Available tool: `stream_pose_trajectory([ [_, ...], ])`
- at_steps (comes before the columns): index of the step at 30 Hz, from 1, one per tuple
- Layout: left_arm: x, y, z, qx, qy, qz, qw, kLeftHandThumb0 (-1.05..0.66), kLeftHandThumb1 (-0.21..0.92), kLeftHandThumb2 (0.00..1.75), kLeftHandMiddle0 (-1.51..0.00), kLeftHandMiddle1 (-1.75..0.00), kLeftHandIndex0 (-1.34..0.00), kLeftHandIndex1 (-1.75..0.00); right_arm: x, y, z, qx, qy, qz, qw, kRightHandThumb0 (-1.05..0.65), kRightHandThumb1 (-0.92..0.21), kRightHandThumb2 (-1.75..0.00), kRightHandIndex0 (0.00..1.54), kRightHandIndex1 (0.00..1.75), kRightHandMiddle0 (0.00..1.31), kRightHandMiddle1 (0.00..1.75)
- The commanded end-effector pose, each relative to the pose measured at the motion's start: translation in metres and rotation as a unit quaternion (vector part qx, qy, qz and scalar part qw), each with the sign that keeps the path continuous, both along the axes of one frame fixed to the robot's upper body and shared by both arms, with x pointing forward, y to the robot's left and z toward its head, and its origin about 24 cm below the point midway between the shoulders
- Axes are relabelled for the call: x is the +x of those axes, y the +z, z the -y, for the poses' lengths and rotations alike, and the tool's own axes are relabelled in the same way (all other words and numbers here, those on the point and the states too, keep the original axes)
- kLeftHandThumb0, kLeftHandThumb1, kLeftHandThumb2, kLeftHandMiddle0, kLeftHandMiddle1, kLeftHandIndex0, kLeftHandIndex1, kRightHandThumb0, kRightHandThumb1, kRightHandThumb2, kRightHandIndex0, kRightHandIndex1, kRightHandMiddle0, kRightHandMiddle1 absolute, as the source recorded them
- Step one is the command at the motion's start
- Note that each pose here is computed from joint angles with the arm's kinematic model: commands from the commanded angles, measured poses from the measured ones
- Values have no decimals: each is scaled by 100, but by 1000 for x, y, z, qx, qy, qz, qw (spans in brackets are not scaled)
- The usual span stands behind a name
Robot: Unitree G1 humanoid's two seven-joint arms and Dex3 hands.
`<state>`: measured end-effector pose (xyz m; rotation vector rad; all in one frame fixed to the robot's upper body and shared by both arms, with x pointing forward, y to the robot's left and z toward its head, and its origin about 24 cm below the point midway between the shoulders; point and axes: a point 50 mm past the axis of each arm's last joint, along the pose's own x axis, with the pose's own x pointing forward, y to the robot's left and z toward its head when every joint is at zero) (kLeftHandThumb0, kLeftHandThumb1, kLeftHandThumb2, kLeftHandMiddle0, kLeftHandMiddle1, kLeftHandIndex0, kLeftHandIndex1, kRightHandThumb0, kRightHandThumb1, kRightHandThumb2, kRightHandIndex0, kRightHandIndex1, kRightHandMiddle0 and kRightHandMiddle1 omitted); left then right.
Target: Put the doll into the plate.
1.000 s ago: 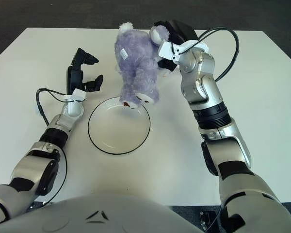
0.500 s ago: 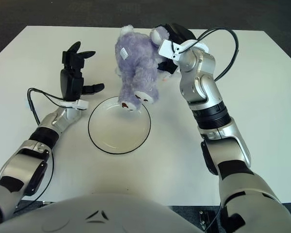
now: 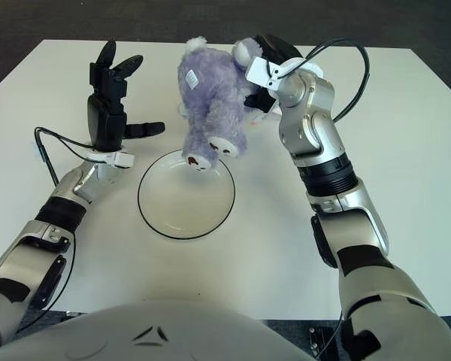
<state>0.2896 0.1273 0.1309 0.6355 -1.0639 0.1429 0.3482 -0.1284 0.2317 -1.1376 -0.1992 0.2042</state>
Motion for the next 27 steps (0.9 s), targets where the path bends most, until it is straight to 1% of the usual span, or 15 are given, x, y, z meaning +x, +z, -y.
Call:
stream_pose_trajectory([
  [1,-6,0,0,-14,-18,-28,999,-79,23,97,0,-50,0,-75,2,8,3,-2,-1,15,1000,61,-2,-168,86,175,107,175],
  [2,-6,1,0,-18,-25,-40,999,-80,24,97,0,-50,0,-74,2,7,3,-1,1,13,1000,61,-2,-168,86,175,108,175],
  [4,-7,1,0,-22,-33,-54,998,-86,33,91,0,-50,0,-69,3,7,3,-1,3,12,1000,61,-2,-168,86,175,108,175],
  [5,-7,2,0,-24,-39,-66,997,-87,34,90,0,-50,0,-68,3,6,3,2,5,9,1000,61,-2,-168,86,175,108,175],
  [7,-7,3,0,-29,-49,-93,994,-95,49,78,0,-47,0,-63,4,5,3,10,11,8,1000,61,-2,-167,86,175,109,175],
  [8,-5,5,0,-31,-55,-108,992,-96,52,76,0,-47,0,-62,4,4,3,13,14,9,1000,61,-2,-167,86,175,110,175],
  [9,-4,6,1,-33,-58,-117,991,-99,58,70,0,-46,0,-61,4,4,3,15,16,10,1000,61,-2,-167,86,175,110,175],
  [11,-2,9,1,-36,-65,-133,988,-102,65,65,0,-44,0,-61,5,3,3,17,20,12,1000,61,-3,-167,86,175,111,175],
  [14,1,12,2,-43,-76,-161,983,-103,68,62,0,-47,0,-65,5,1,4,24,31,12,999,61,-3,-167,86,175,112,175],
  [17,2,14,3,-45,-83,-179,979,-104,71,59,0,-53,0,-72,6,0,4,24,40,14,999,61,-3,-167,86,175,114,175],
  [19,3,16,4,-46,-90,-192,976,-105,72,58,0,-56,0,-73,6,-1,5,16,44,20,999,61,-3,-167,86,175,115,175],
  [21,3,18,4,-45,-94,-202,974,-105,72,57,0,-57,0,-73,6,-1,5,9,46,25,999,61,-3,-167,86,175,115,175],
  [23,7,25,4,-43,-110,-232,966,-105,73,56,0,-60,0,-71,6,-2,5,-6,45,33,998,61,-3,-167,86,175,115,175],
  [27,8,32,4,-38,-128,-282,950,-104,73,54,0,-58,0,-63,6,-4,6,-23,44,45,998,61,-2,-168,86,175,115,175],
])
